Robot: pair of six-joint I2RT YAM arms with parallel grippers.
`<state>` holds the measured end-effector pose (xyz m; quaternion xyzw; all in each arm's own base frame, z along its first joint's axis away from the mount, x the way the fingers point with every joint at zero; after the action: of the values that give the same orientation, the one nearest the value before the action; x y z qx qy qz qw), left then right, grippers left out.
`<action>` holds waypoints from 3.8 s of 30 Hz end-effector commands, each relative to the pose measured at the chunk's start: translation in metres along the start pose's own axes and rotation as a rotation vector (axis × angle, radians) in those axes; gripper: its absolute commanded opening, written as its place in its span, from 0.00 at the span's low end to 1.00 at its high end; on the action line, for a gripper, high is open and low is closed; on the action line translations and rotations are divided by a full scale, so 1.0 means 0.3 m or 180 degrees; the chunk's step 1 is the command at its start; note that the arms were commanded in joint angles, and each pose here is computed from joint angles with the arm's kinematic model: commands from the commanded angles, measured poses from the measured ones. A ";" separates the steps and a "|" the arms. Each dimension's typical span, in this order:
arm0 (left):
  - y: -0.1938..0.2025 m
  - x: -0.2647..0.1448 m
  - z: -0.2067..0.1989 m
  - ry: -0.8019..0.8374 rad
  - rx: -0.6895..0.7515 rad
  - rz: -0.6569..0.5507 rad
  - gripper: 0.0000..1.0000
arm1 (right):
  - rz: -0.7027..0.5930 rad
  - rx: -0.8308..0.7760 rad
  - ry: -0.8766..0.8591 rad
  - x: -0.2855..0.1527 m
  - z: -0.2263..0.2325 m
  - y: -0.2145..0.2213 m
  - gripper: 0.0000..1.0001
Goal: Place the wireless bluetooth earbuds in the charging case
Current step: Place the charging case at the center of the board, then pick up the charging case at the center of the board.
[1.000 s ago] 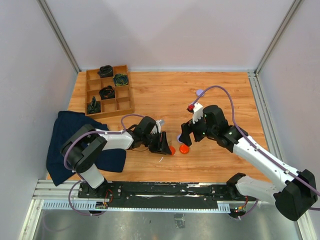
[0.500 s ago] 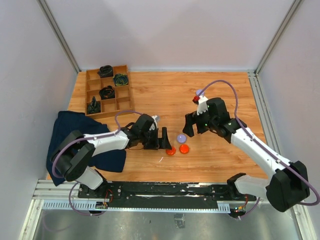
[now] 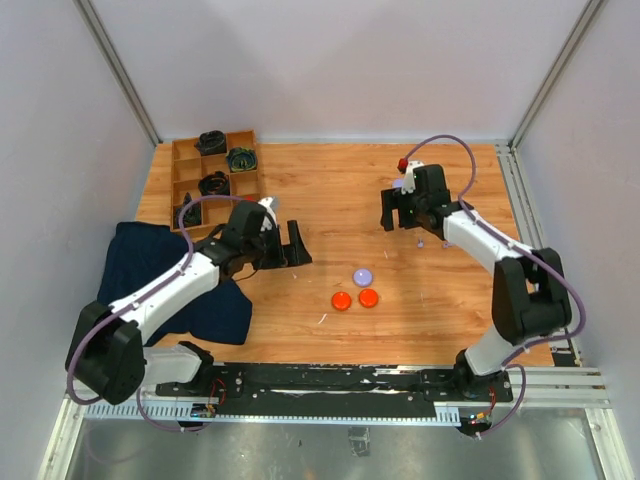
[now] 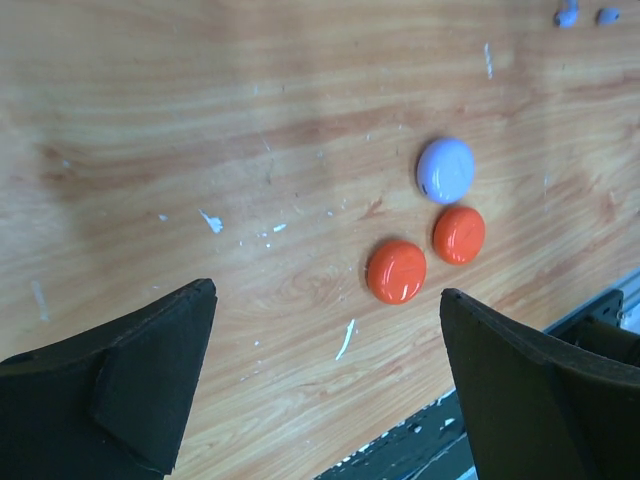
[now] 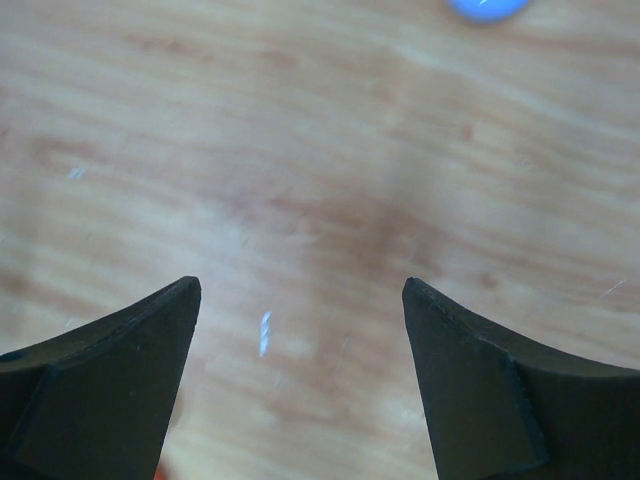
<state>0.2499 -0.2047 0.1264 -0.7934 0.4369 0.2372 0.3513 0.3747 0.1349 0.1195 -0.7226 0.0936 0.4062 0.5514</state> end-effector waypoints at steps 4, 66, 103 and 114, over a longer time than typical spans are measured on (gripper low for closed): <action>-0.191 -0.149 -0.074 -0.0110 0.0533 -0.0712 0.99 | -0.0233 0.0052 0.0573 0.164 -0.228 -0.148 0.81; -0.179 -0.221 -0.192 0.1541 -0.0208 -0.1067 0.96 | -0.1139 -0.0388 0.0011 -0.103 0.236 -0.180 0.43; -0.055 -0.098 -0.329 0.1760 0.0015 -0.0469 0.71 | -0.2478 -0.1634 -0.0954 -0.309 0.682 -0.194 0.45; -0.012 -0.079 -0.360 0.1915 0.0066 -0.0262 0.61 | -0.2549 -0.1653 -0.1027 -0.315 0.706 -0.211 0.46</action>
<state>0.2538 -0.2596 0.1950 -0.8544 0.4660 0.0125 0.2295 0.2517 0.3026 0.1987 -0.7544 -0.3452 0.3007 0.4704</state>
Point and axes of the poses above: each gripper's point midway between its finger pads, its own x axis out along the fingers, its own z axis along the line the jaws close on, y = z × x, the point moved 2 cm from there along -x, back along the fingers, and after that the axes turned 15 degrees about -x, right-handed, at the moved point
